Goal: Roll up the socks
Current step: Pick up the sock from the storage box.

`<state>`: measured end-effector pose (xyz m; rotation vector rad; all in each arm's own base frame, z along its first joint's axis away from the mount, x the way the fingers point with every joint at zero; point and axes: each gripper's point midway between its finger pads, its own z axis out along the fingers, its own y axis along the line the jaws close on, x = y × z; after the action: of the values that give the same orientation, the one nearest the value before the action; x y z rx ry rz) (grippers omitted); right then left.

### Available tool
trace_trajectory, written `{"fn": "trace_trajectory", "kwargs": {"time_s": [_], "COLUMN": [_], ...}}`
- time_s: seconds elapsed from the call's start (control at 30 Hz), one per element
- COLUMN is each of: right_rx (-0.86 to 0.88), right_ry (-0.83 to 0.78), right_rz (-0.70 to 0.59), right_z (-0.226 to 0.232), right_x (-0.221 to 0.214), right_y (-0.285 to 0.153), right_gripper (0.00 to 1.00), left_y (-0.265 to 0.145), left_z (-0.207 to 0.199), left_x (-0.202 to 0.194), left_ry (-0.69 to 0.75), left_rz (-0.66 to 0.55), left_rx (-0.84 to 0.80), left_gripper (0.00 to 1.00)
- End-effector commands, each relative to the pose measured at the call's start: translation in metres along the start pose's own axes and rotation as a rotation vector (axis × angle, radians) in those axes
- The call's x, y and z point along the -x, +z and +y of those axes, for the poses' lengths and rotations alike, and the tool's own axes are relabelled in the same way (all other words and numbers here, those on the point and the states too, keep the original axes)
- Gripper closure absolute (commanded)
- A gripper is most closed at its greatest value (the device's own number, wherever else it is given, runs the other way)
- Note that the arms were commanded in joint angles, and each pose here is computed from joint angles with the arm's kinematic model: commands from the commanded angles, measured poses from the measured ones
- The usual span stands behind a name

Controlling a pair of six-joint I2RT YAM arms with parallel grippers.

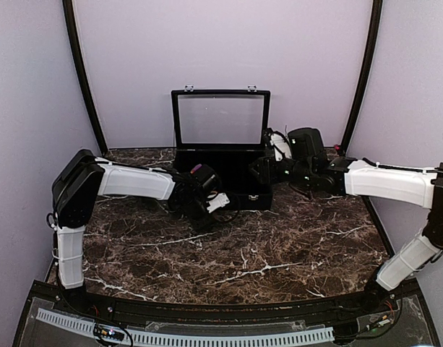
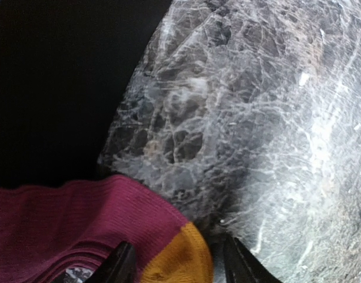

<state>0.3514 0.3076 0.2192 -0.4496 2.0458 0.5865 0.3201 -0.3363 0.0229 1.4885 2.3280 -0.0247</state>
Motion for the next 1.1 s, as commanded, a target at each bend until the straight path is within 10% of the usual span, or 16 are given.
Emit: {"fn": "trace_trajectory", "kwargs": {"time_s": [0.0, 0.2, 1.07], "right_rx": [-0.004, -0.001, -0.032], "right_ry": [-0.015, -0.008, -0.005], "right_rz": [-0.028, -0.045, -0.053], "right_z": [0.002, 0.003, 0.000], "right_x": [0.006, 0.011, 0.010], "right_y": [-0.009, -0.015, -0.023], "right_gripper": [0.39, 0.40, 0.42], "left_y": [0.024, 0.021, -0.089], "left_z": [-0.042, -0.050, -0.014], "left_x": [-0.072, -0.074, 0.016], "left_ry": [-0.003, -0.024, -0.003], "left_rz": [0.264, 0.285, 0.029], "left_rx": [-0.173, -0.224, -0.082], "left_gripper": [0.49, 0.75, 1.00]}}
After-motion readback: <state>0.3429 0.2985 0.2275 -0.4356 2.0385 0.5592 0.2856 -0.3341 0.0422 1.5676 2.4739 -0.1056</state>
